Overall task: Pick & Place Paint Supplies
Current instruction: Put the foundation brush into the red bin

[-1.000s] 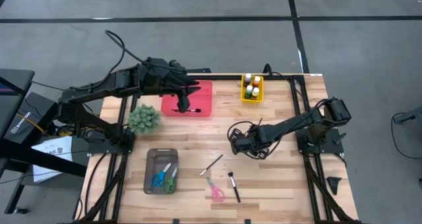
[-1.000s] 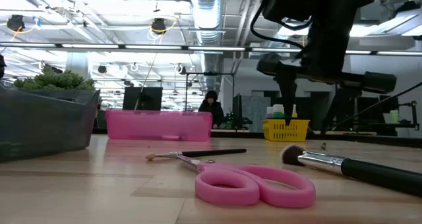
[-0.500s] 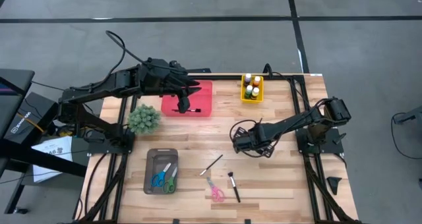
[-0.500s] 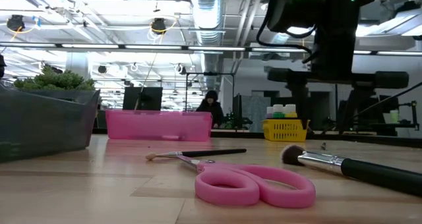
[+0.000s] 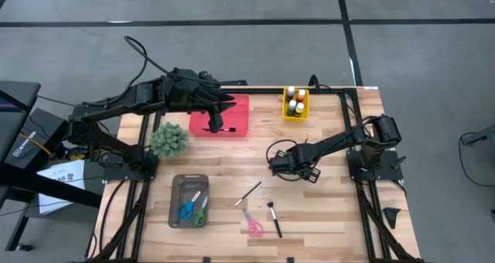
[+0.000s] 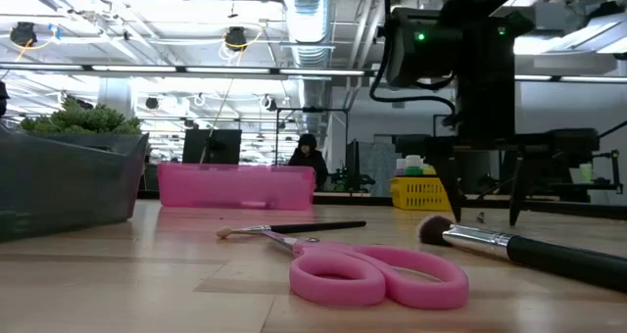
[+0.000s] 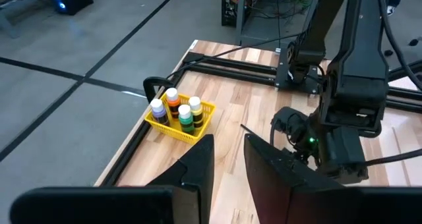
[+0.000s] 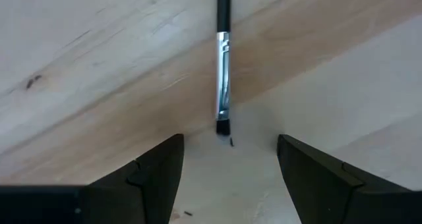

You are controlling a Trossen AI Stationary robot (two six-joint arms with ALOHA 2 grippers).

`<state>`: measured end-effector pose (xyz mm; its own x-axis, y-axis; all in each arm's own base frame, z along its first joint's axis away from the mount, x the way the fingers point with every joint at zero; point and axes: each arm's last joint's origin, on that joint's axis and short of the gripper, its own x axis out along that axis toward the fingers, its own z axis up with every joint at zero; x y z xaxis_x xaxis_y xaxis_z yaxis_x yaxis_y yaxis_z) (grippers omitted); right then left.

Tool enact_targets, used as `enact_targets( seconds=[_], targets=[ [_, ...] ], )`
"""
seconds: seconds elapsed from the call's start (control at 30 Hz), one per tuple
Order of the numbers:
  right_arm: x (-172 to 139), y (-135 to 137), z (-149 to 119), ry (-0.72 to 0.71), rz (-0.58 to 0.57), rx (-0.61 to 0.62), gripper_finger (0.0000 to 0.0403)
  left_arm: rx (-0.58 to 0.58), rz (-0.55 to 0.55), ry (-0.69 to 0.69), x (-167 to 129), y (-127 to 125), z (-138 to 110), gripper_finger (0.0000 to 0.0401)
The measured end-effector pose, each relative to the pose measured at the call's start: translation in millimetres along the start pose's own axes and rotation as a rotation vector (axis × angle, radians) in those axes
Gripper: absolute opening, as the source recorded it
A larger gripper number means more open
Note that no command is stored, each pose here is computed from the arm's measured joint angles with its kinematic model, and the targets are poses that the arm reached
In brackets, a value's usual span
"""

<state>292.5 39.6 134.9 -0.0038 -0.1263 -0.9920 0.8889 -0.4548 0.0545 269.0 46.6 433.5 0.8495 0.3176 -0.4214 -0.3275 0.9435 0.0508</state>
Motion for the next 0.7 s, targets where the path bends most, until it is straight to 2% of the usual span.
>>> enact_targets(
  seconds=[0.27,0.7],
  targets=[
    [2.0,0.2,1.7,-0.018,-0.019,0.006,0.0227,-0.002,0.0,0.001,0.2,0.0,-0.1,0.0076],
    [3.9,2.9,9.2,-0.042,-0.031,-0.013,0.0114,-0.002,0.0,0.001,0.2,0.0,-0.1,0.0076]
  ],
)
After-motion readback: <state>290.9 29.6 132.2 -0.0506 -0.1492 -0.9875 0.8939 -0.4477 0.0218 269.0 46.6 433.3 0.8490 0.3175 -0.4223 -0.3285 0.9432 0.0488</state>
